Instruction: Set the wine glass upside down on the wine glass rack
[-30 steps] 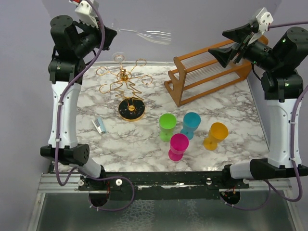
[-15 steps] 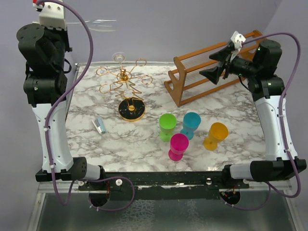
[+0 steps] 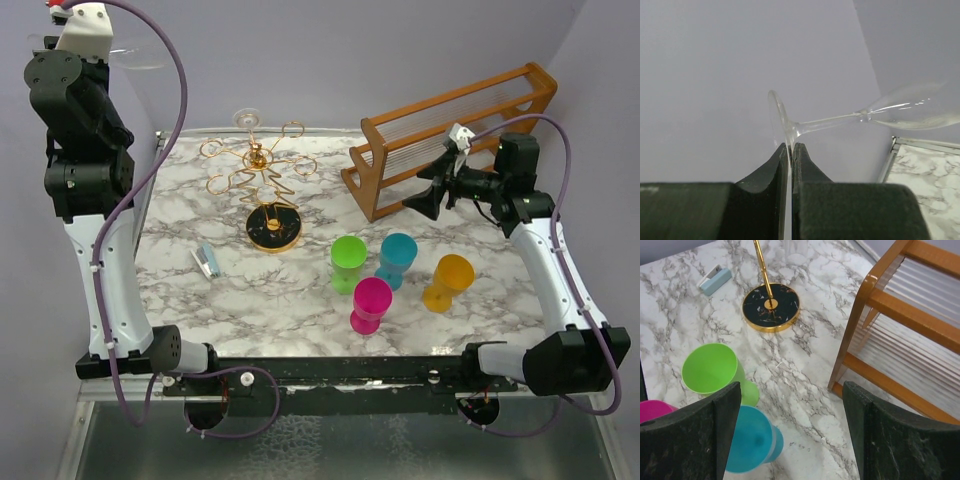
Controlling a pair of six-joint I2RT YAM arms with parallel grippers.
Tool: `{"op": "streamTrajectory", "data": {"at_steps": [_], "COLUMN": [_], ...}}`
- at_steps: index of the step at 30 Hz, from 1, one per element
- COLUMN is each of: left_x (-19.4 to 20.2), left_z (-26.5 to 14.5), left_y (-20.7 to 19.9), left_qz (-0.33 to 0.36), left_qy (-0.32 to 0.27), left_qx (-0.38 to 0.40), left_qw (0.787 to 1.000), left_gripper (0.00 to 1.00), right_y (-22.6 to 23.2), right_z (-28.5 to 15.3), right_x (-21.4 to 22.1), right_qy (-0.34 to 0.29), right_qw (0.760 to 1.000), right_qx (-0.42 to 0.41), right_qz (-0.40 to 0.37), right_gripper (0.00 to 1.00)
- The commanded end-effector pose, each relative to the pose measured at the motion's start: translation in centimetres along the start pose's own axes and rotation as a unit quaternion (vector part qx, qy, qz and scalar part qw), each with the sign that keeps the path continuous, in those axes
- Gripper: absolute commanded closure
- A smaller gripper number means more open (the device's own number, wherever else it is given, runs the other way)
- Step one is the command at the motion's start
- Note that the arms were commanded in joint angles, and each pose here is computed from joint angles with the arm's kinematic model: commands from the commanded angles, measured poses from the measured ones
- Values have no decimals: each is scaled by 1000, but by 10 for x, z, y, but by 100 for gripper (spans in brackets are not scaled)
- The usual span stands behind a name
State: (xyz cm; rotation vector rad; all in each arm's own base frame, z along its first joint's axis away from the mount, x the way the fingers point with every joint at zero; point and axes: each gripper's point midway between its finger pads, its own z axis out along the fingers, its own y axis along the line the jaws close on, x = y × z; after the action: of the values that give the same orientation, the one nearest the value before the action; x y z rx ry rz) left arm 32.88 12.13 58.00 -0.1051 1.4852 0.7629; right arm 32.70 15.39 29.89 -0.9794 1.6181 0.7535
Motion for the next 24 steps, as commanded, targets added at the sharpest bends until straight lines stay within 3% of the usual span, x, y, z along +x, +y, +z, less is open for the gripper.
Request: {"op": "streamTrajectory", "data": {"at_steps": [1, 7, 14, 19, 24], "left_x": [0, 22, 58, 77, 101], "left_z": [5, 18, 40, 50, 49], "left_y": [29, 24, -10, -56, -112], "left_qz": [33, 108, 197, 244, 312], "left_qy": [6, 28, 44, 35, 39], "left_qx": [-83, -100, -56, 31, 125], "left_qw": [996, 989, 978, 969, 941], "left_gripper": [100, 100, 100, 100, 100], "right_y": [2, 7, 11, 11, 12], "right_z": [-5, 0, -3, -3, -4], "right_x": [-25, -18, -21, -18, -20], "right_qy": [-40, -45, -48, -48, -48], "right_qw": [998, 999, 998, 998, 998], "right_qx": [5, -13, -13, -11, -12], "right_qz": [-39, -20, -28, -27, -28], "right_gripper": [18, 18, 18, 18, 18]}}
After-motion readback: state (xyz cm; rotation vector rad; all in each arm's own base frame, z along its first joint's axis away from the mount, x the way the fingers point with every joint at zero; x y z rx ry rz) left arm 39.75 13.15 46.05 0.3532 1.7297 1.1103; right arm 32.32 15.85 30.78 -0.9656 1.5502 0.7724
